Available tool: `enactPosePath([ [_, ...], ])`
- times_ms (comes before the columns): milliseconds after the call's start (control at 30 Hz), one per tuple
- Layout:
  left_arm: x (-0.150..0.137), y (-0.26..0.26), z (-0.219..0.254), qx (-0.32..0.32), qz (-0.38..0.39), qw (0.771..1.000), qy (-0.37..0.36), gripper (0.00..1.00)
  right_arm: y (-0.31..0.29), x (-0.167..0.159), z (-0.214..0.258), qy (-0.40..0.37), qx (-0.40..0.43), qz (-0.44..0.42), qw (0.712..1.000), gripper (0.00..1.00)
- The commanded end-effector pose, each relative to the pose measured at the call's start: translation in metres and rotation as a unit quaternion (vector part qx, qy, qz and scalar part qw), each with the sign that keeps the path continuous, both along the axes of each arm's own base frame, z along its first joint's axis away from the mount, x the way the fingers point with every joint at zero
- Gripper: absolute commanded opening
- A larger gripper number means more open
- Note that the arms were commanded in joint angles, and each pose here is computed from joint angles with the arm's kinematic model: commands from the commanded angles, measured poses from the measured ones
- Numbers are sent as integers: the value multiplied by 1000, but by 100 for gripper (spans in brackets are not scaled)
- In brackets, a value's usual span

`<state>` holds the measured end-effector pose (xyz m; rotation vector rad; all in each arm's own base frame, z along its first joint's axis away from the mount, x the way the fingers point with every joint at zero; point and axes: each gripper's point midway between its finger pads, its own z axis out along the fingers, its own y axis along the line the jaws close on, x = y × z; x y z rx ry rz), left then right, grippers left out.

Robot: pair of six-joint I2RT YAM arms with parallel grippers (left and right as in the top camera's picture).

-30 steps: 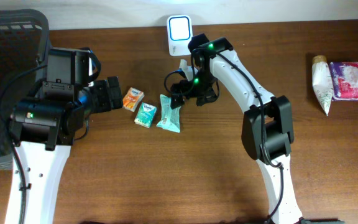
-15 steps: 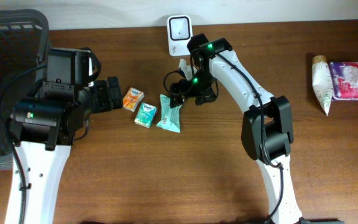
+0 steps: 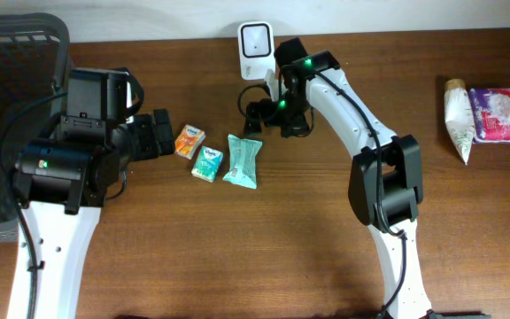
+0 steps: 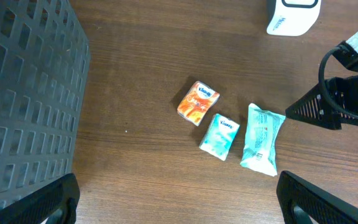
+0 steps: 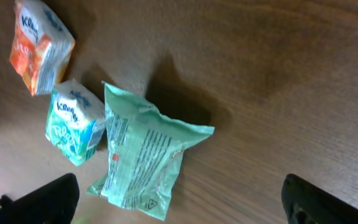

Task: Scan the item barcode
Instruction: 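Reach the right gripper to the green wipes pack and grasp it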

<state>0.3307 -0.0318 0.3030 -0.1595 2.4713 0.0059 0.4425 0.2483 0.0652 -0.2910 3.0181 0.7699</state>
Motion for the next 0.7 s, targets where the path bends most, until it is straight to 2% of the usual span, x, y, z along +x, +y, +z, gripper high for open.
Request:
enactPosePath([
  [0, 1, 2, 4, -1, 6, 1000, -6, 99, 14, -2, 14, -20, 7, 2, 1000, 92],
  [100, 1, 2, 4, -1, 6, 1000, -6, 99, 13, -5, 0, -8, 2, -5, 1000, 80],
  [200, 1, 2, 4, -1, 6, 1000, -6, 99, 13, -18, -26, 26, 5, -25, 999, 79],
  [333, 1, 2, 4, -1, 6, 1000, -6, 99, 38, -36, -47, 50, 79, -3, 996, 78],
  [400, 1, 2, 4, -1, 6, 1000, -6, 99, 43, -40, -49, 50, 85, 3, 995, 75],
  [500, 1, 2, 4, -1, 6, 1000, -6, 99, 48, -43, -52, 45, 71, 7, 996, 63],
  [600, 1, 2, 4, -1, 6, 1000, -6, 99, 43, -43, -62, 41, 27, -15, 999, 33],
  [633, 1, 2, 4, -1, 6, 1000, -6, 99, 43, -43, -63, 37, 19, -13, 999, 13],
  [667, 1, 2, 4, -1, 6, 1000, -6, 99, 44, -44, -63, 38, 19, -12, 999, 4],
])
